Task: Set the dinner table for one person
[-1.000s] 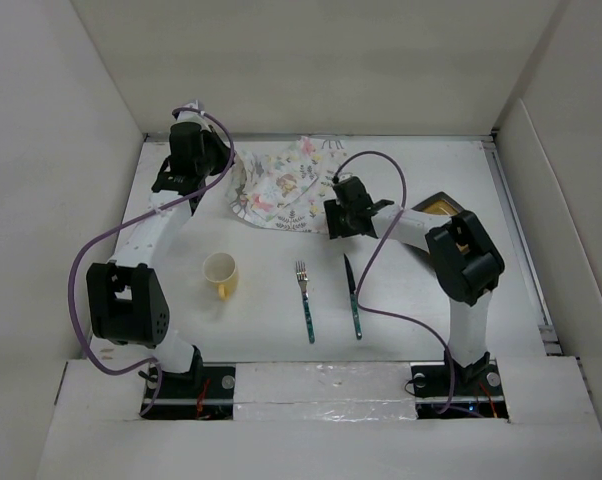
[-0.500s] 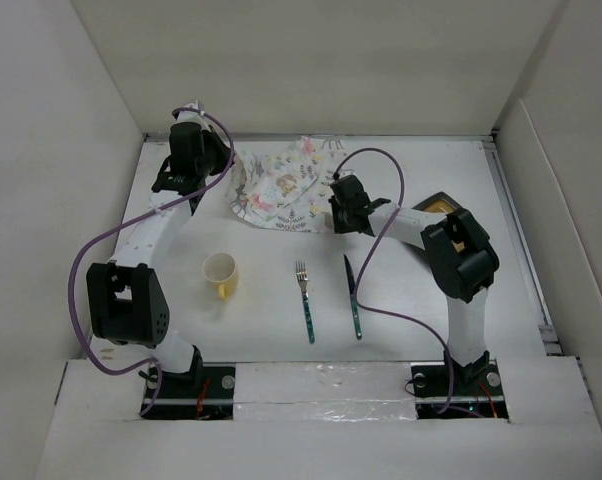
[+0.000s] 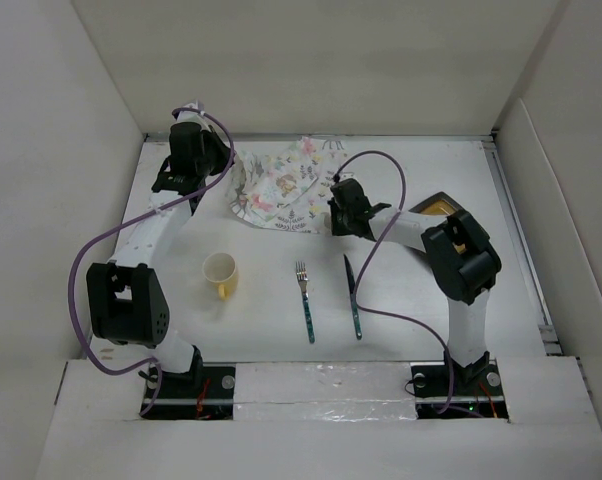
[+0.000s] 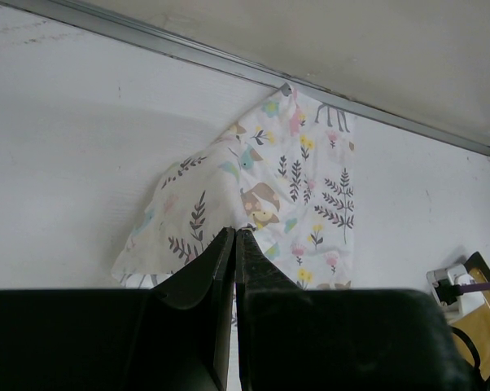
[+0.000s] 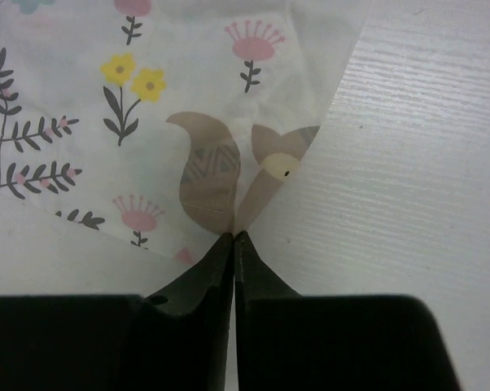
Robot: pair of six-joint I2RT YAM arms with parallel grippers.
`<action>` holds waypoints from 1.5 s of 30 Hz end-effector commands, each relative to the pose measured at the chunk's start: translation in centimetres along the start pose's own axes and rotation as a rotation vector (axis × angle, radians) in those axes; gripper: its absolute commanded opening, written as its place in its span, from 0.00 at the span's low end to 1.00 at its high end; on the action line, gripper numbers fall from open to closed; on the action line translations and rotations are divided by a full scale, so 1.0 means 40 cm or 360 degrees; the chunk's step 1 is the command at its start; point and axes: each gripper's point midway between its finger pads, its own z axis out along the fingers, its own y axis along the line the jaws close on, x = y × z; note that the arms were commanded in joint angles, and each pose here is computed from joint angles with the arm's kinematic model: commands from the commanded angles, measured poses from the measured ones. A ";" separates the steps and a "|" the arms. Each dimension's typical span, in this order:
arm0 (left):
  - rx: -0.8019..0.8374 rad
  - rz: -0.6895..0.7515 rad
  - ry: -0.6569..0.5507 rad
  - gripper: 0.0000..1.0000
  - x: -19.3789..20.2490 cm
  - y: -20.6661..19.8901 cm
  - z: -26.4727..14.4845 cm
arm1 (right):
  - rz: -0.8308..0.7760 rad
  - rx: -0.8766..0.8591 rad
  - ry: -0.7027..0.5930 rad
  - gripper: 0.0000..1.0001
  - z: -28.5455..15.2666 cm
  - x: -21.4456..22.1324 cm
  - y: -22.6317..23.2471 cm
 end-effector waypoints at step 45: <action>0.0677 -0.0807 -0.0473 0.00 -0.488 0.010 -0.182 | 0.0125 -0.0214 -0.1259 0.00 -0.750 -0.927 -0.144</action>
